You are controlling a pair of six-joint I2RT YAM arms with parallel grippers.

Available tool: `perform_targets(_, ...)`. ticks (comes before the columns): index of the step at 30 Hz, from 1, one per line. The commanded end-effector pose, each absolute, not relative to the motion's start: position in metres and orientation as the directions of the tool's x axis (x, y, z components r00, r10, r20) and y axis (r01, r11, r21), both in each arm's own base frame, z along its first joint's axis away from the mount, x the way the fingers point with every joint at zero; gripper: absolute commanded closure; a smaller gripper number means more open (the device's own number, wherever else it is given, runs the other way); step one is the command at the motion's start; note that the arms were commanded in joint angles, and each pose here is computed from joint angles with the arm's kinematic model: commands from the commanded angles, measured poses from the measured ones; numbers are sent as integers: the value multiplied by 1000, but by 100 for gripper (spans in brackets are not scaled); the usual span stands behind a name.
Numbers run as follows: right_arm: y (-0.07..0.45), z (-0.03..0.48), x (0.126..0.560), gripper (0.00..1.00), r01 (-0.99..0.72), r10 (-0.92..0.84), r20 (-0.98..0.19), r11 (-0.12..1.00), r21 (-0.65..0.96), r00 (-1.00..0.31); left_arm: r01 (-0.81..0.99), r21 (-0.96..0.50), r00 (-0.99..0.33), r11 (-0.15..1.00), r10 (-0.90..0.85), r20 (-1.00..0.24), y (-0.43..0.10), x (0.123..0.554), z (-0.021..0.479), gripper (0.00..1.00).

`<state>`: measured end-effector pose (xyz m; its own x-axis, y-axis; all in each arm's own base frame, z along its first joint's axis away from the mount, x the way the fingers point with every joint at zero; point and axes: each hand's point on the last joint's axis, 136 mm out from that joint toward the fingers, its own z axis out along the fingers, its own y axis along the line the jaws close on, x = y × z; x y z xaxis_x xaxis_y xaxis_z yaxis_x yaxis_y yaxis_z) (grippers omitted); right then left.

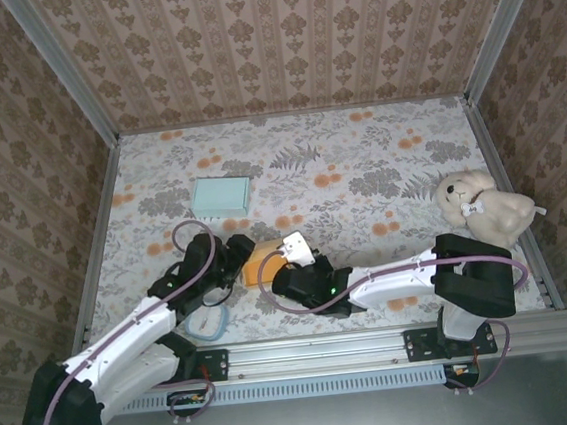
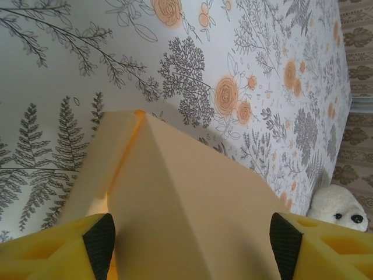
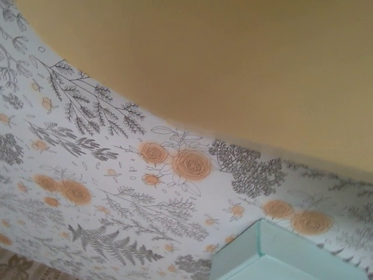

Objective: Fold the paper box

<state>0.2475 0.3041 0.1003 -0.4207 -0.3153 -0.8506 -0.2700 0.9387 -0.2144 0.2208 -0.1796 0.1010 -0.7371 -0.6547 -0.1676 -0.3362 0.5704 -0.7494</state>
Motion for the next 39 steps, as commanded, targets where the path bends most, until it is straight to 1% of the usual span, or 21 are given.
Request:
perform_targets(1, 303, 88, 239, 74, -292, -321, -834, 935, -203, -449, -346, -731, -727, 589, -660, -188, -172, 217, 94, 26)
perform_targets(6, 302, 86, 229, 72, -312, -322, -832, 931, -191, -452, -351, -724, -720, 594, -665, -197, -169, 217, 93, 26)
perform_targets(10, 299, 87, 219, 67, -327, -337, -830, 924, -200, -445, -355, -720, -719, 597, -666, -198, -167, 217, 91, 26)
perform_targets(13, 294, 89, 209, 65, -342, -348, -828, 917, -204, -440, -354, -719, -718, 597, -667, -200, -167, 217, 91, 26)
perform_targets(16, 287, 95, 198, 61, -356, -357, -827, 911, -207, -434, -356, -717, -715, 599, -669, -203, -166, 216, 90, 26)
perform_targets(20, 274, 120, 193, 54, -355, -365, -839, 907, -224, -403, -359, -714, -715, 601, -669, -204, -165, 216, 87, 26)
perform_targets(23, 265, 151, 195, 50, -346, -362, -858, 908, -236, -364, -360, -710, -715, 605, -667, -207, -164, 215, 86, 26)
perform_targets(26, 261, 178, 199, 43, -347, -353, -875, 908, -235, -333, -363, -709, -714, 605, -669, -206, -163, 214, 85, 26)
perform_targets(29, 264, 196, 207, 42, -370, -339, -880, 905, -209, -333, -362, -707, -712, 607, -670, -211, -162, 214, 86, 26)
perform_targets(34, 274, 212, 229, 39, -390, -315, -885, 905, -170, -344, -361, -702, -713, 614, -667, -216, -161, 214, 88, 27)
perform_targets(39, 285, 208, 253, 37, -394, -288, -879, 910, -128, -381, -364, -695, -711, 620, -667, -222, -159, 213, 86, 27)
